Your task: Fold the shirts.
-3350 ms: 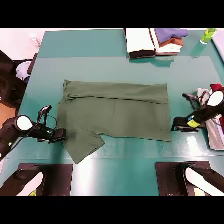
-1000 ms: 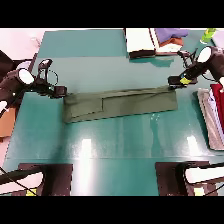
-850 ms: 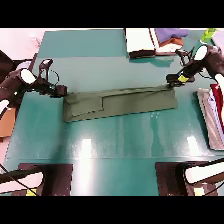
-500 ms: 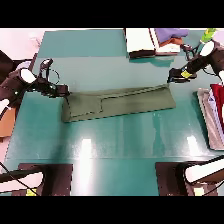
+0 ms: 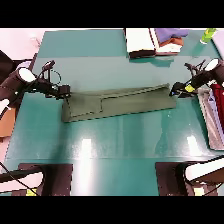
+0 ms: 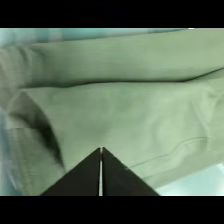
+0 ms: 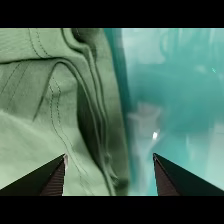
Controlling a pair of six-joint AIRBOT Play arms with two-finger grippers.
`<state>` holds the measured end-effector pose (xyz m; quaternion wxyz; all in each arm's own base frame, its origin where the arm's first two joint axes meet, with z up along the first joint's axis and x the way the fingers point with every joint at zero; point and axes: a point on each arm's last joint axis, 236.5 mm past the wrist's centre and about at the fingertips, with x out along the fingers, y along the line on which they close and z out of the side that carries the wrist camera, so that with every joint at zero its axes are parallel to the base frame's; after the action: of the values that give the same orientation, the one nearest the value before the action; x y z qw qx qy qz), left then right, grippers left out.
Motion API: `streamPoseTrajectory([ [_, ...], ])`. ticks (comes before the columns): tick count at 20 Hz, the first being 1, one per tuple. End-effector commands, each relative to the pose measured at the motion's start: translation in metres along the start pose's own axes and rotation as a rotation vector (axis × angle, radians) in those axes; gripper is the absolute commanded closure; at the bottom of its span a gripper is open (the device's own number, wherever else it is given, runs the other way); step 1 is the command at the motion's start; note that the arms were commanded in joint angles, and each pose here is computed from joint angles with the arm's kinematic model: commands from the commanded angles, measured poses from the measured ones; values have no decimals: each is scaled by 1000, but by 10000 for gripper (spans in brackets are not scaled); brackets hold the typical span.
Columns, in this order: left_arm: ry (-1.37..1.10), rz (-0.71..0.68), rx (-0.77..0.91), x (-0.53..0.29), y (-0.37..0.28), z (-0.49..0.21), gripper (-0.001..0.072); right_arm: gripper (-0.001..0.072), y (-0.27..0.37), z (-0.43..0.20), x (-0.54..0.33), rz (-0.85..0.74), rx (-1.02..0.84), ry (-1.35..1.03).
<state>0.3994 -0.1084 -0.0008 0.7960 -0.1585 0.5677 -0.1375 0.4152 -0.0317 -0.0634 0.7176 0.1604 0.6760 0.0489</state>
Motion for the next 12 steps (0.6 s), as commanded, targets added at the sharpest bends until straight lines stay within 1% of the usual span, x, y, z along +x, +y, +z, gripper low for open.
streamPoseTrajectory([
  [1,-1,-36,-21,0,-8,1,671,91,5,1,17,25,3,-25],
  [2,-1,-37,-22,0,-9,1,671,98,8,-1,20,24,-5,-19],
  [3,-1,-37,-22,0,-9,1,671,120,13,-2,22,25,-15,-12],
  [4,-1,-37,-22,0,-9,1,672,215,16,-3,23,22,-29,-9],
  [6,3,-38,-9,2,-13,-1,672,472,24,-3,26,19,-69,-7],
  [7,9,-42,7,4,-19,-3,672,591,27,-4,27,19,-85,-3],
  [8,11,-49,28,7,-28,-5,672,695,31,-6,27,19,-101,5],
  [10,2,-63,72,13,-48,-7,671,694,32,-7,21,5,-112,-1],
  [12,-11,-80,101,19,-68,-10,672,695,22,-8,4,-59,-103,-20],
])
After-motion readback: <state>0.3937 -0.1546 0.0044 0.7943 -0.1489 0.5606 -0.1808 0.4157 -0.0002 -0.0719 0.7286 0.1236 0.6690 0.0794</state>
